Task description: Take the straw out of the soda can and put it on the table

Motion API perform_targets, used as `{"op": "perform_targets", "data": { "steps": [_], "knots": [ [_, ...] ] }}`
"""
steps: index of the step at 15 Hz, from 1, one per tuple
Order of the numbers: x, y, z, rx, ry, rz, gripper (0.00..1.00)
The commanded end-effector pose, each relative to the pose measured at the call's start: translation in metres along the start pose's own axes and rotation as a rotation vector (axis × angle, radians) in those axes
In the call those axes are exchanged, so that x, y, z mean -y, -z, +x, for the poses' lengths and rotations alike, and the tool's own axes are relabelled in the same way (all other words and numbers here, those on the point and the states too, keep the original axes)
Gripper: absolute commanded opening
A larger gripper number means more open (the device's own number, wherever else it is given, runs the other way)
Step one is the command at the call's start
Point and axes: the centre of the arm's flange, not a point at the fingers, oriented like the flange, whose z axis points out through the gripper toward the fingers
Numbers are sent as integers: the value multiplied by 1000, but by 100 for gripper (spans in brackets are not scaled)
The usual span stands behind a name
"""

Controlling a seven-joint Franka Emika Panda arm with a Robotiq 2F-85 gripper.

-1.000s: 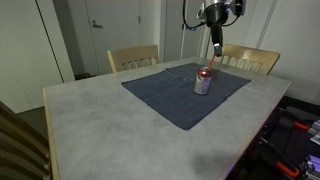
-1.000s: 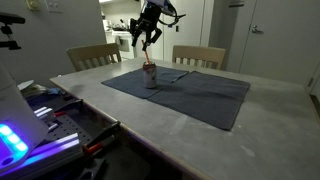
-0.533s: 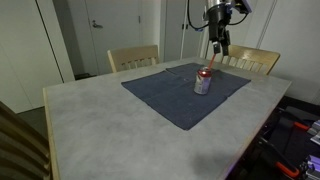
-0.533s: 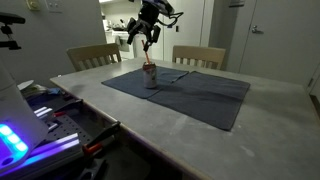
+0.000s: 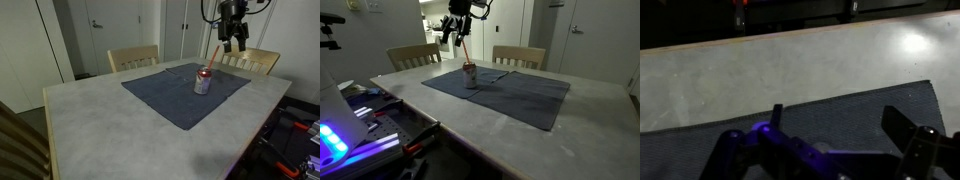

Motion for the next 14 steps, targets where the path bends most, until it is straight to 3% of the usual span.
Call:
{"op": "perform_targets", "data": {
  "steps": [1,7,12,14],
  "knots": [
    [8,-6,-11,-96,-32,-83,100],
    [14,7,12,-259,16,-154,100],
    [9,10,17,-342,86,-104,99],
    [9,11,18,-361,115,-86,83]
  ]
}}
